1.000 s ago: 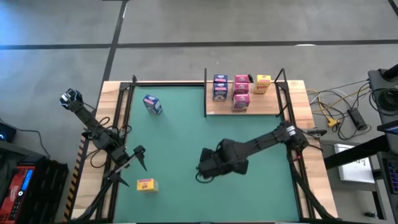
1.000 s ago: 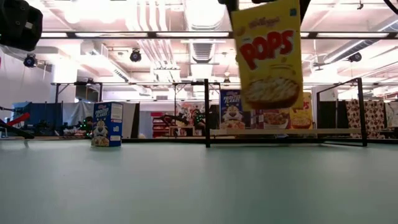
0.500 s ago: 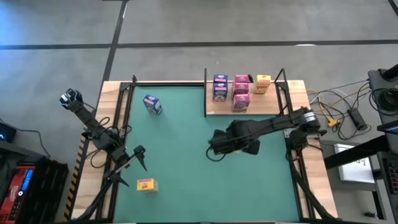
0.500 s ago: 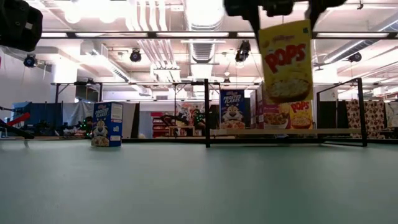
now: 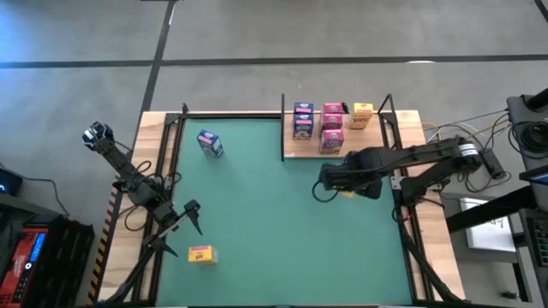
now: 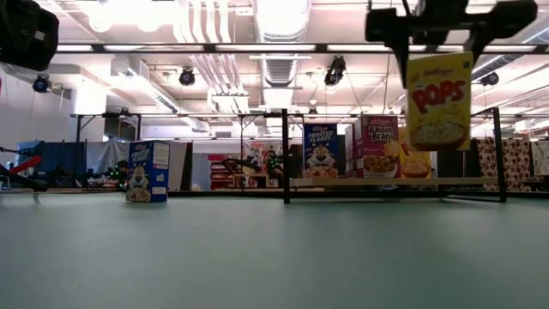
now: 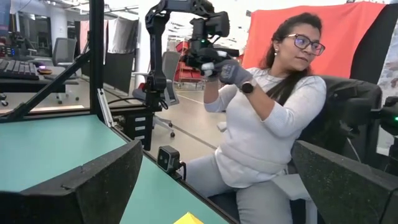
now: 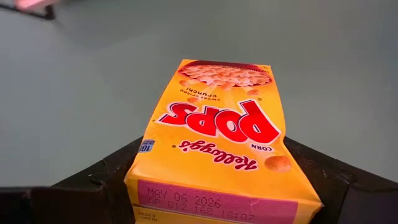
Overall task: Stack cereal on shelf
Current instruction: Put the right yellow cereal box onto the shelf
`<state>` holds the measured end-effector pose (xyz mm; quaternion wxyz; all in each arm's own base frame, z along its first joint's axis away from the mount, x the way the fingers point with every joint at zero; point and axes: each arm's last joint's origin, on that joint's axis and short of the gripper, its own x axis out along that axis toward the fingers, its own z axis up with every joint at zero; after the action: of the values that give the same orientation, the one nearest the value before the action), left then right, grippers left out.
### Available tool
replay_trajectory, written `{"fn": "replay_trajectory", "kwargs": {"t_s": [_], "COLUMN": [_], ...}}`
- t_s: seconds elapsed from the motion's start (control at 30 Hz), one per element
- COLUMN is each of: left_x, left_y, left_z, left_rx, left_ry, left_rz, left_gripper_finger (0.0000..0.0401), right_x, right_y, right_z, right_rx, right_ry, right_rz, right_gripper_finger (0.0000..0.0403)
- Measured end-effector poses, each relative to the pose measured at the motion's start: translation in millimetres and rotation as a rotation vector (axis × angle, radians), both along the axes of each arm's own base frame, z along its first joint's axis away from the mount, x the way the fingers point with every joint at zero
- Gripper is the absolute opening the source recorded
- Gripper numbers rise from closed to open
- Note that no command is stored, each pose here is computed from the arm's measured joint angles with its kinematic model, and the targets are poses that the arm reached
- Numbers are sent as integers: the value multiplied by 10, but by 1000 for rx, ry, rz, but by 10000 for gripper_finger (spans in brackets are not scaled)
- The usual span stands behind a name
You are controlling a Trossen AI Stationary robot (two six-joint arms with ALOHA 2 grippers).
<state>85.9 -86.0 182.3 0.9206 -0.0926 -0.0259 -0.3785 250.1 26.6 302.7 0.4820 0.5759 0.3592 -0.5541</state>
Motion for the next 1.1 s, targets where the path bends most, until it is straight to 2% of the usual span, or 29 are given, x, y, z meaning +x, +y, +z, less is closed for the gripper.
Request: {"fn": "replay_trajectory", "kwargs": {"t_s": [0.2, 0.4, 0.77, 1.1], "left_x": [0, 0, 0, 0], "left_y": [0, 0, 0, 0], "left_z": [0, 0, 0, 0], "left_rx": [0, 0, 0, 0], "left_ry": [0, 0, 0, 0], "left_rz": [0, 0, 0, 0], "left_gripper_finger": [398, 398, 398, 398], "right_x": [-217, -318, -480, -691], "right_y": [-141, -316, -776, -942], "right_z": [-24, -78, -178, -152], "right_rx": [-1, -1, 125, 127], "right_ry": [1, 21, 24, -18], "right_rz": [27, 24, 9, -19], "right_gripper_finger": [299, 299, 299, 299]}}
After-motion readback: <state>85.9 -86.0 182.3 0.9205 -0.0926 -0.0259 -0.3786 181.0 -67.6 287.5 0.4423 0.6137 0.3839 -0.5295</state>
